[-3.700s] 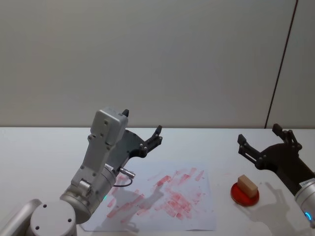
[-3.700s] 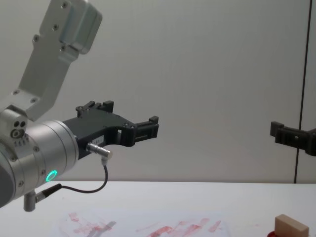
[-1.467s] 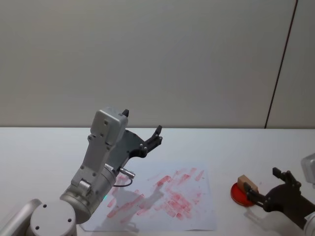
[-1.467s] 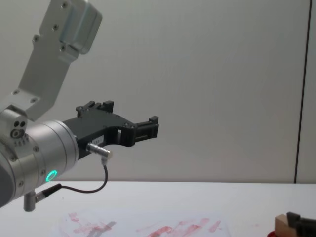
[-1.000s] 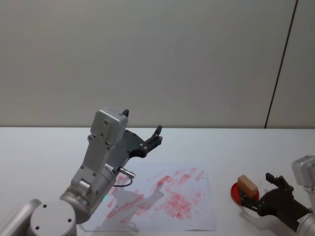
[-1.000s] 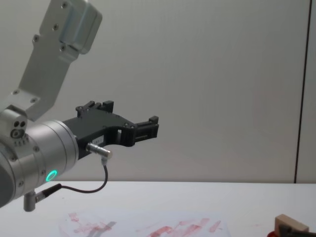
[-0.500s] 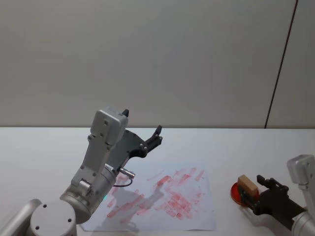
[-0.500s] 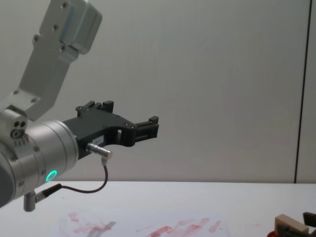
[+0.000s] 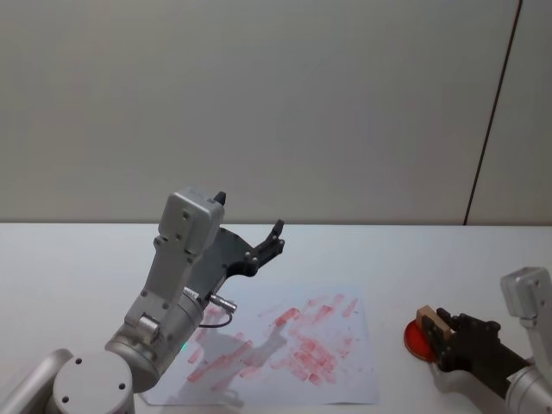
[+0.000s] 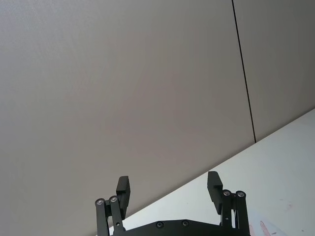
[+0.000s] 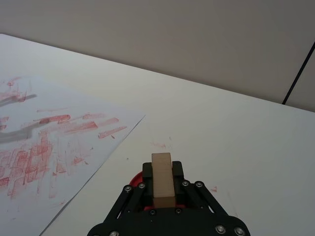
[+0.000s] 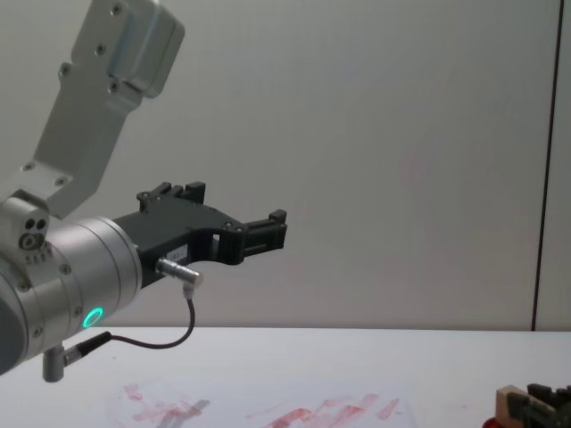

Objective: Use the one hand to pick up the stamp and affix it onto the A4 paper.

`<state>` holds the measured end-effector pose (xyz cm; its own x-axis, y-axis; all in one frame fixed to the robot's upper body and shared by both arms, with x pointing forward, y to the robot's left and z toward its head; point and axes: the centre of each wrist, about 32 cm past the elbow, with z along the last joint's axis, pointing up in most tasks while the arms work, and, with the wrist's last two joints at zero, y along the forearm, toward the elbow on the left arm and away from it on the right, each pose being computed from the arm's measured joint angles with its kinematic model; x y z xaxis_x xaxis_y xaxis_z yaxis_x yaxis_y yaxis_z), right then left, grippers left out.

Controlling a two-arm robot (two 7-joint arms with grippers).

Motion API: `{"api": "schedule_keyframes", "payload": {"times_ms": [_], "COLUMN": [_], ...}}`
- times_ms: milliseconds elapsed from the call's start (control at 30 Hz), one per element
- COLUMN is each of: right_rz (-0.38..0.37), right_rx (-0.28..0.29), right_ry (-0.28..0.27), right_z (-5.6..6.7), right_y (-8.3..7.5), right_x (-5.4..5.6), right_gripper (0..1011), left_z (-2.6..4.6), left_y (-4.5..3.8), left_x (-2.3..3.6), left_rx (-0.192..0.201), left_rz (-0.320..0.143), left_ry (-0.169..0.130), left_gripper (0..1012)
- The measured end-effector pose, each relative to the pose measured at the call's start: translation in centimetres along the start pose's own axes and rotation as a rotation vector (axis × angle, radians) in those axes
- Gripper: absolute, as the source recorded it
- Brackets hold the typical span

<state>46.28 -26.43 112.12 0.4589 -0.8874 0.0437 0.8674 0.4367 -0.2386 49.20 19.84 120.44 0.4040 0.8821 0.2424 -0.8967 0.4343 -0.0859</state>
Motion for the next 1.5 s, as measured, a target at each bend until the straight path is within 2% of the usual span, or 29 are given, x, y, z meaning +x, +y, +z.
{"api": "schedule_keyframes", "payload": {"times_ms": [200,400,567,733,1000,1067,1500], "right_rz": [0.004,0.019,0.047,0.092,0.131,0.145,0.171], "right_rx": [0.019,0.062,0.097,0.13,0.134,0.127,0.085], "right_ry": [-0.004,-0.025,-0.041,-0.05,-0.044,-0.038,-0.026], "right_z": [0.1,0.7,1.4,2.4,3.2,3.3,2.8], "right_y": [0.1,0.1,0.3,0.9,2.0,2.6,4.8], "right_x": [0.0,-0.3,-1.0,-2.2,-3.6,-4.2,-6.0], "right_gripper": [214,214,214,214,216,214,214], "left_z": [0.0,0.0,0.0,0.0,0.0,0.0,0.0], "left_y": [0.0,0.0,0.0,0.0,0.0,0.0,0.0], "left_x": [0.0,0.0,0.0,0.0,0.0,0.0,0.0], "left_rx": [0.0,0.0,0.0,0.0,0.0,0.0,0.0], "left_rz": [0.0,0.0,0.0,0.0,0.0,0.0,0.0], "left_ry": [0.0,0.0,0.0,0.0,0.0,0.0,0.0], "left_gripper": [1003,1002,1003,1003,1003,1002,1002]}}
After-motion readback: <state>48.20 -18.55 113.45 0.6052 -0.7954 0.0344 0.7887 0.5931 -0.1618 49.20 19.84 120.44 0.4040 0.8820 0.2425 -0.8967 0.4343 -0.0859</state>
